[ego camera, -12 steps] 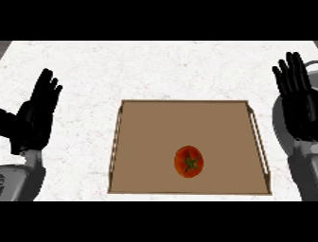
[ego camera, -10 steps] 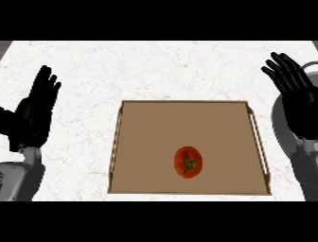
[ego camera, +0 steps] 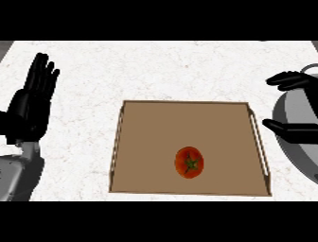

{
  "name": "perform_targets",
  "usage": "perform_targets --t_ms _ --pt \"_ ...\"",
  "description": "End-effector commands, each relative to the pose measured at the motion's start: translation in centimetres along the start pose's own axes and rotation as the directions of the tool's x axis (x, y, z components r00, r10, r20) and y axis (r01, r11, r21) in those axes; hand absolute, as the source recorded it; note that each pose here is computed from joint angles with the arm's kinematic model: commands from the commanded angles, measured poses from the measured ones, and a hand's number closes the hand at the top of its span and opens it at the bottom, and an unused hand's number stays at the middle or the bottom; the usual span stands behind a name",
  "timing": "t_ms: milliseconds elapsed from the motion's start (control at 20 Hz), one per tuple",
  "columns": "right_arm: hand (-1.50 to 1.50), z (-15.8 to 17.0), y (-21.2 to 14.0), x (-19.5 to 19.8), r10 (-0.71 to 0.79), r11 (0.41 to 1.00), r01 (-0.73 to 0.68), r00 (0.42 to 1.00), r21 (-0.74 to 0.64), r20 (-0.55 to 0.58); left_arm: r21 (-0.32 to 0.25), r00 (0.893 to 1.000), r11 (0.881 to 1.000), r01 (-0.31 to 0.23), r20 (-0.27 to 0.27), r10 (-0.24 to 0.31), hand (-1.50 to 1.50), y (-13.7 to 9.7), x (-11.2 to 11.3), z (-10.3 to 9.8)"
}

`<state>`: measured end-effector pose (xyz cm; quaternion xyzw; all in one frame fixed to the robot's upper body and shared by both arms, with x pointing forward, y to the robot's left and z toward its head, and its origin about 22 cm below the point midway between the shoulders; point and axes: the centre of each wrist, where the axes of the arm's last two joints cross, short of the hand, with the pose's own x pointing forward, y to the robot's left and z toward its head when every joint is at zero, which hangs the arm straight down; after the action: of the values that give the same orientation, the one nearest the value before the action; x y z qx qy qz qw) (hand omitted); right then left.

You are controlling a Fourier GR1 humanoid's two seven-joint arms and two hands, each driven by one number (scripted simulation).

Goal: Pick the tomato from the tray and place it in the pot

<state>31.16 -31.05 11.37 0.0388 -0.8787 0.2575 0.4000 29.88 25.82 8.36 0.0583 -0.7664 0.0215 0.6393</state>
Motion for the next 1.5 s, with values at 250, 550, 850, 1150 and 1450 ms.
perform_targets --t_ms 250,550,850,1150,1450 --pt "-1.5 5.6 -3.5 0.1 0.168 0.946 -0.227 0.954 0.232 0.247 -0.009 1.0 1.0 -0.011 0.008 0.011 0.0 0.8 0.1 1.0" --pt "-1.5 4.0 1.2 1.9 0.356 0.827 -0.407 0.913 0.389 0.198 0.004 1.0 1.0 -0.008 0.008 0.008 0.0 1.0 -0.6 -1.1" --pt "-1.5 3.9 5.3 5.2 0.446 0.742 -0.469 0.879 0.479 0.17 -0.012 1.0 1.0 -0.013 0.001 0.013 0.0 0.7 -1.4 -0.2" --pt "-1.5 1.5 7.6 6.5 0.519 0.682 -0.483 0.849 0.549 0.103 -0.008 1.0 1.0 -0.007 0.024 0.007 0.0 2.1 -0.7 -1.6" --pt "-1.5 1.6 11.3 3.4 0.52 0.666 -0.436 0.853 0.606 0.041 -0.014 1.0 1.0 -0.018 0.006 0.018 0.0 1.2 -0.6 -1.8"
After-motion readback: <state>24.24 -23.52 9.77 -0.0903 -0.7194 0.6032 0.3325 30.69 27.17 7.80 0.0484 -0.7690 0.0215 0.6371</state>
